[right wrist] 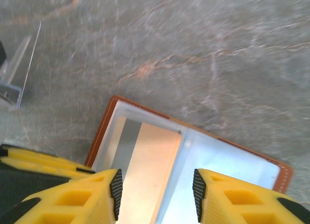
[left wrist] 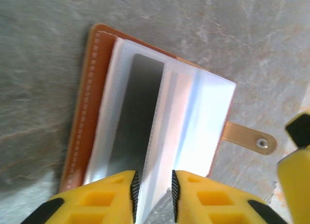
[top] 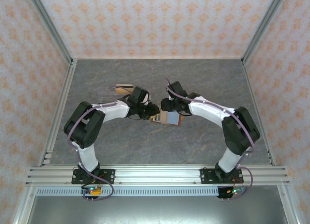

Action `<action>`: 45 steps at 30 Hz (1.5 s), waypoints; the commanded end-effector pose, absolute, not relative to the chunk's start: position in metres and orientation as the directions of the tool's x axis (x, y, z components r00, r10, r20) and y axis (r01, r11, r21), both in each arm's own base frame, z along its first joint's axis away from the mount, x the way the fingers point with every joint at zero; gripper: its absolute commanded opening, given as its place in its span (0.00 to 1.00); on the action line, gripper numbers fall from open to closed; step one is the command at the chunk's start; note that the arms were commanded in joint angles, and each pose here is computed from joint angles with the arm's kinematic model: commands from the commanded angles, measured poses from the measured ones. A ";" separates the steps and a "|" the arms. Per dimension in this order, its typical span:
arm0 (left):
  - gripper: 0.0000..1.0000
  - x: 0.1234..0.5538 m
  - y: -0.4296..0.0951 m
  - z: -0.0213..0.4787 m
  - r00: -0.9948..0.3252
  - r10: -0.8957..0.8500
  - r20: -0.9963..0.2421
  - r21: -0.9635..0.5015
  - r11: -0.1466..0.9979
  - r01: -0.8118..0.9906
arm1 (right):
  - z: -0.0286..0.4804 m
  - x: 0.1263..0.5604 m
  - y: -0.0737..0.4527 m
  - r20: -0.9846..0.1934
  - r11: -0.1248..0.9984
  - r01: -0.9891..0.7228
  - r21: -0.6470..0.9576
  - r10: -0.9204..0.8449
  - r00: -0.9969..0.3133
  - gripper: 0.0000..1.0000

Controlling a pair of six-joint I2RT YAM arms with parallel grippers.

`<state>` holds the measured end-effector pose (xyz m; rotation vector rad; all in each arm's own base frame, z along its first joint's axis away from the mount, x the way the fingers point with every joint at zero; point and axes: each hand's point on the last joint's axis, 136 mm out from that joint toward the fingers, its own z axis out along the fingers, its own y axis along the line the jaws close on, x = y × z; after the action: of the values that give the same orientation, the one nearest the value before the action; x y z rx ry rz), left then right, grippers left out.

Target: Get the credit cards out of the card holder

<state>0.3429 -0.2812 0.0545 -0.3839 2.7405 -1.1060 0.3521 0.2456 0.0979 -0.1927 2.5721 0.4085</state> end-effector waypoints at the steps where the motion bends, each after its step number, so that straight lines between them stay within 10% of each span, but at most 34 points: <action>1: 0.31 0.342 -0.304 0.086 -0.962 -0.260 -0.085 -0.772 0.627 -0.101 | 0.118 0.369 0.220 -0.602 0.959 -0.095 0.266 0.088 -0.794 0.46; 22: 0.54 0.362 -0.371 0.089 -0.978 -0.181 -0.108 -0.768 0.640 -0.033 | 0.145 0.374 0.155 -0.691 0.945 0.115 0.305 0.303 -0.657 0.50; 45: 0.31 0.364 -0.328 0.056 -0.946 -0.314 -0.081 -0.688 0.704 -0.175 | 0.084 0.364 0.197 -0.475 0.957 -0.010 0.289 0.134 -0.870 0.26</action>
<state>0.3594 -0.3266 0.0479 -0.3628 2.7640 -1.0446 0.3637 0.1955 0.0839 0.1020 2.5631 0.3992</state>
